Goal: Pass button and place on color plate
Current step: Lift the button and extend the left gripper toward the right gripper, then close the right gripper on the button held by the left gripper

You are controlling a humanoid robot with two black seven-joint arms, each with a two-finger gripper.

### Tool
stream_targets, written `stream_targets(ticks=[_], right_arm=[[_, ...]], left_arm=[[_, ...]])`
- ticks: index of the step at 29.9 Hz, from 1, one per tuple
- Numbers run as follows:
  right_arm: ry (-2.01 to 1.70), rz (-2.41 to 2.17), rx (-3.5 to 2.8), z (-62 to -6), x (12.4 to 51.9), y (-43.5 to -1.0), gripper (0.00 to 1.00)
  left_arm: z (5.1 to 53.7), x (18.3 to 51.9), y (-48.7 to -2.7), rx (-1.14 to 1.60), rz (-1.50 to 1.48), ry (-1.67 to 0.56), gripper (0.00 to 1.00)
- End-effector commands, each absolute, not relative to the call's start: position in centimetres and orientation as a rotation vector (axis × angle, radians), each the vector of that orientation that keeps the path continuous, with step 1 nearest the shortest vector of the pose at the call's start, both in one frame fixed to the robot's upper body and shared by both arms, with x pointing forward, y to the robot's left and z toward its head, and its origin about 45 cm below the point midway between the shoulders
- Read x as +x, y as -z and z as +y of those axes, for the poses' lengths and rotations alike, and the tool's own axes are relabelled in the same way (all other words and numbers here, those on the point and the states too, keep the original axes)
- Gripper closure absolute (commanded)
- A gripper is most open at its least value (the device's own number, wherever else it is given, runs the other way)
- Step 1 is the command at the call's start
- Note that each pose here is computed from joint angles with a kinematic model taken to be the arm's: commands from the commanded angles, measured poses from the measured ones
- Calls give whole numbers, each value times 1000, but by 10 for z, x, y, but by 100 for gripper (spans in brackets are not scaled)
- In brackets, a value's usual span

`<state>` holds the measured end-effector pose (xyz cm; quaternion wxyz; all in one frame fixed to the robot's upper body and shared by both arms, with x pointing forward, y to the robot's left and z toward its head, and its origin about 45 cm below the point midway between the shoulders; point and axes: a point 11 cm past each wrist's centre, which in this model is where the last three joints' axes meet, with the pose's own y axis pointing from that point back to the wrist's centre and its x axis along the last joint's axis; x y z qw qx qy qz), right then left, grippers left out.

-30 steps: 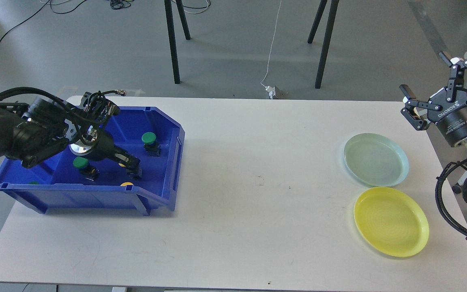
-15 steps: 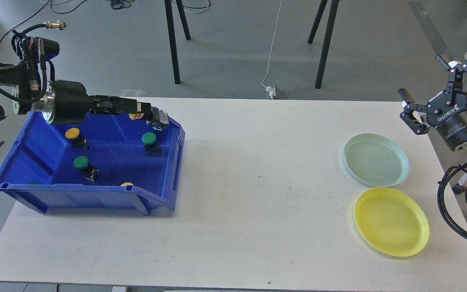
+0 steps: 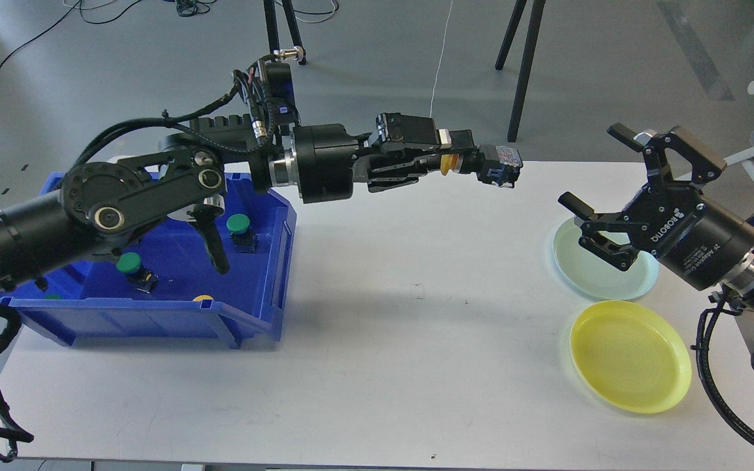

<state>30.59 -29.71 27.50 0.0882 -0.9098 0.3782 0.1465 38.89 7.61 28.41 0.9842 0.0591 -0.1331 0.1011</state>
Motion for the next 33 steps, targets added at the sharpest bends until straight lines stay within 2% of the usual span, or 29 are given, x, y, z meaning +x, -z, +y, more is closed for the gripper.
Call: stream_targets(ticks=[1,8,14,23,27,31,32,33], right_arm=[[-482,1056,-2790,-278,307,-266,1],[-513,950,-2807,-250,309,-264,1],[-511,941,-2793,-247,312,-265,3],[-505,961,-2762,-244,322,-264,12],[-511,973,-2754,-244,324,-261,19],[-520,955,-2767,-242,322,-259,40],[-522,953,-2774,-242,321,-258,50],[-523,951,-2783,-241,320,-257,65]], left_arm=[[75,391,-279,122,-258,-213,97],[74,390,-278,122,-257,-210,97],[74,390,-277,121,-255,-209,97],[73,389,-277,121,-255,-206,96],[74,388,-277,122,-256,-206,96],[73,388,-277,121,-256,-204,95],[73,388,-277,121,-256,-204,95],[74,388,-277,121,-255,-206,95]])
